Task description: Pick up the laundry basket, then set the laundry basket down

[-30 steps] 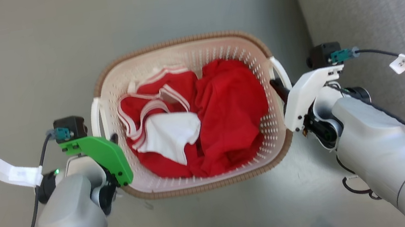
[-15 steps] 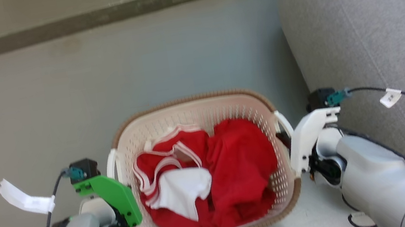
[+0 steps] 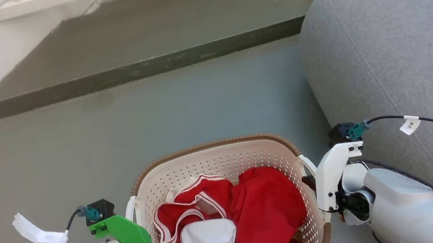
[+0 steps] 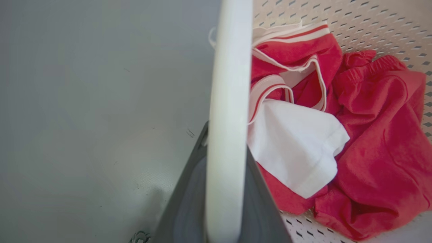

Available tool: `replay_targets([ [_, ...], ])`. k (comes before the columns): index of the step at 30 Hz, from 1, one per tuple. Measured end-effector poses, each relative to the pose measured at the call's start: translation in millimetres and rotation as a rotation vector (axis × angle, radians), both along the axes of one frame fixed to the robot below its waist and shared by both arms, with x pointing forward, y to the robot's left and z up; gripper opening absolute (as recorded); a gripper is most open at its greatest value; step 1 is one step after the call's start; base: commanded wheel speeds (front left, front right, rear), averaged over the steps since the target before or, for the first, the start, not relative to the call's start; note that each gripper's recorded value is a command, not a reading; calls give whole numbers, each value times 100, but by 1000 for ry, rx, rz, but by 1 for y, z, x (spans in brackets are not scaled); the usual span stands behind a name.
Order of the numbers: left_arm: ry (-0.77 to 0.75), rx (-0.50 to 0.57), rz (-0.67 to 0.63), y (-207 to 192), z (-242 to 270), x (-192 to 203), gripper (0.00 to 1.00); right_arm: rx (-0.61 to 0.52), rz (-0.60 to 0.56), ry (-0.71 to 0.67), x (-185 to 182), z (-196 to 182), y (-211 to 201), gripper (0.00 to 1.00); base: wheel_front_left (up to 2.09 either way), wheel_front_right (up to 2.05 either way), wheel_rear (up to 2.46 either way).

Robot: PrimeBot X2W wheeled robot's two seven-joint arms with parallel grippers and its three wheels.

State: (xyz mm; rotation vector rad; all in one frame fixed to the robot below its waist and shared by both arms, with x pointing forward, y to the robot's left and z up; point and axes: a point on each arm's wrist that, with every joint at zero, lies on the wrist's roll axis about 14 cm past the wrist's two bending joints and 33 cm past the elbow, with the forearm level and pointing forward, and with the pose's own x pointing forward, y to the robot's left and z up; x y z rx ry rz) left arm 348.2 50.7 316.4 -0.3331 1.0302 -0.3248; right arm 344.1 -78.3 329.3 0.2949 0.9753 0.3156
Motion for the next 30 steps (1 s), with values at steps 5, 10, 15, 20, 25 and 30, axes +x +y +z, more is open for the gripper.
replay_targets([
  [5, -9, -2, -7, -1, 6, -3, 0, -7, 9, -6, -2, 6, -1, 0, 0, 0, 0],
  [10, 5, -1, -22, -4, 6, -8, 0, -15, 14, 4, -5, 6, -3, 0, 0, 0, 0],
  [15, 2, -10, -22, -5, 8, -7, 0, -14, 12, 8, -6, 7, -3, 0, 0, 0, 0],
  [20, 8, -14, -18, -6, 8, -7, 0, -15, 13, 14, -7, 6, -4, 0, 0, 0, 0],
  [25, 12, -13, -17, -6, 7, -7, 0, -14, 13, 18, -7, 5, -4, 0, 0, 0, 0],
  [30, 16, -10, -21, -7, 6, -8, 0, -11, 10, 27, -8, 4, -4, 0, 0, 0, 0],
])
